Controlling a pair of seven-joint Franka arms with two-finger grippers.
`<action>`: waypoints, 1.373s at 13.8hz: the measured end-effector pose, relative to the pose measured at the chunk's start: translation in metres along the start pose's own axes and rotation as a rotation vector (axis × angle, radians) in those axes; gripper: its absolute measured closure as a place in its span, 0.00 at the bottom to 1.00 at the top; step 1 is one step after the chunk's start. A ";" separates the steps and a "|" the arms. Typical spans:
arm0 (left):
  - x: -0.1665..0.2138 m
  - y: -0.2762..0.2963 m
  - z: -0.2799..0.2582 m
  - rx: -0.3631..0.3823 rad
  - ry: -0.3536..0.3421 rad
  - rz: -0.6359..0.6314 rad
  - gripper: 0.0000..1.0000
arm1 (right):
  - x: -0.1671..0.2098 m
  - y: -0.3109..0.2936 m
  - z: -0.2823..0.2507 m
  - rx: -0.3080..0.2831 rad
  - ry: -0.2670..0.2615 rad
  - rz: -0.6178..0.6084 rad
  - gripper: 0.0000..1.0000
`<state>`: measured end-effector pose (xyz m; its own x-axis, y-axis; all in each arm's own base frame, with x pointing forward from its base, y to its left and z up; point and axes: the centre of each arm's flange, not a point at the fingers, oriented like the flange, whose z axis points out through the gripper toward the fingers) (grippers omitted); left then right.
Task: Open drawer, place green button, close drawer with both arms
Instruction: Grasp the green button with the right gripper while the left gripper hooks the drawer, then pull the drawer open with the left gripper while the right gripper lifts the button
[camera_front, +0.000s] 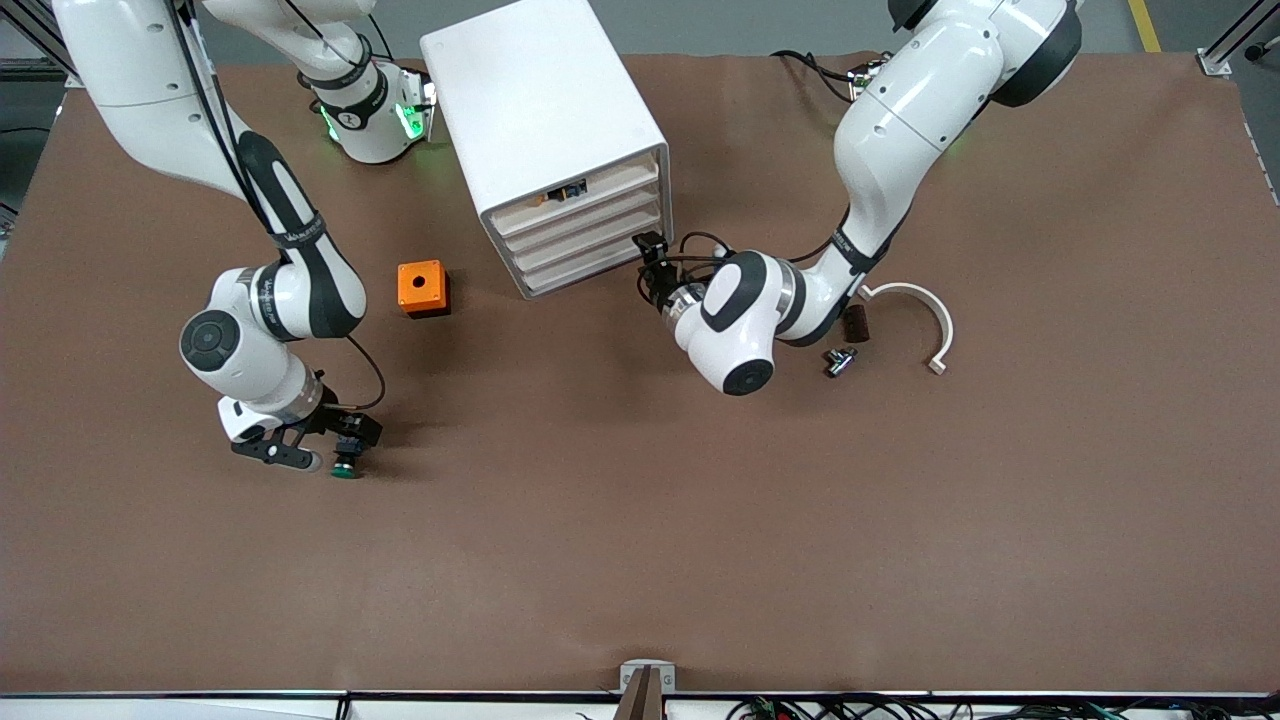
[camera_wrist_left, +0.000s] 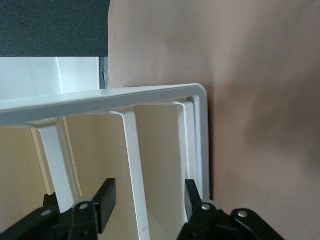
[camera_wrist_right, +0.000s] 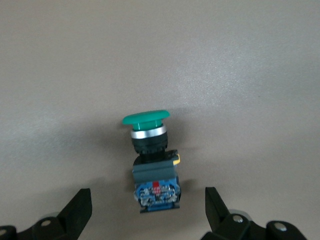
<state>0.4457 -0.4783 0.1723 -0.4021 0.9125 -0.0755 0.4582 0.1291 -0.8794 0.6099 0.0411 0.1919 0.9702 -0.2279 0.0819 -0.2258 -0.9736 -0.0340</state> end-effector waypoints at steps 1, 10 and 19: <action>-0.003 -0.001 0.009 0.003 0.007 0.001 0.37 | 0.002 0.000 0.005 -0.001 -0.002 0.001 0.00; -0.019 -0.008 0.043 0.017 0.004 0.001 0.87 | 0.009 0.000 0.016 -0.004 -0.006 0.003 0.57; -0.005 0.030 -0.092 -0.142 -0.155 0.032 0.87 | -0.012 -0.077 -0.124 -0.064 -0.143 0.304 0.59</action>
<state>0.5345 -0.4430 0.1894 -0.4977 0.8478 -0.1830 0.5752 0.1646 -0.8013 0.6046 0.1172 0.3168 0.8592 -0.5077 -0.0629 -0.5070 -0.8615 0.0274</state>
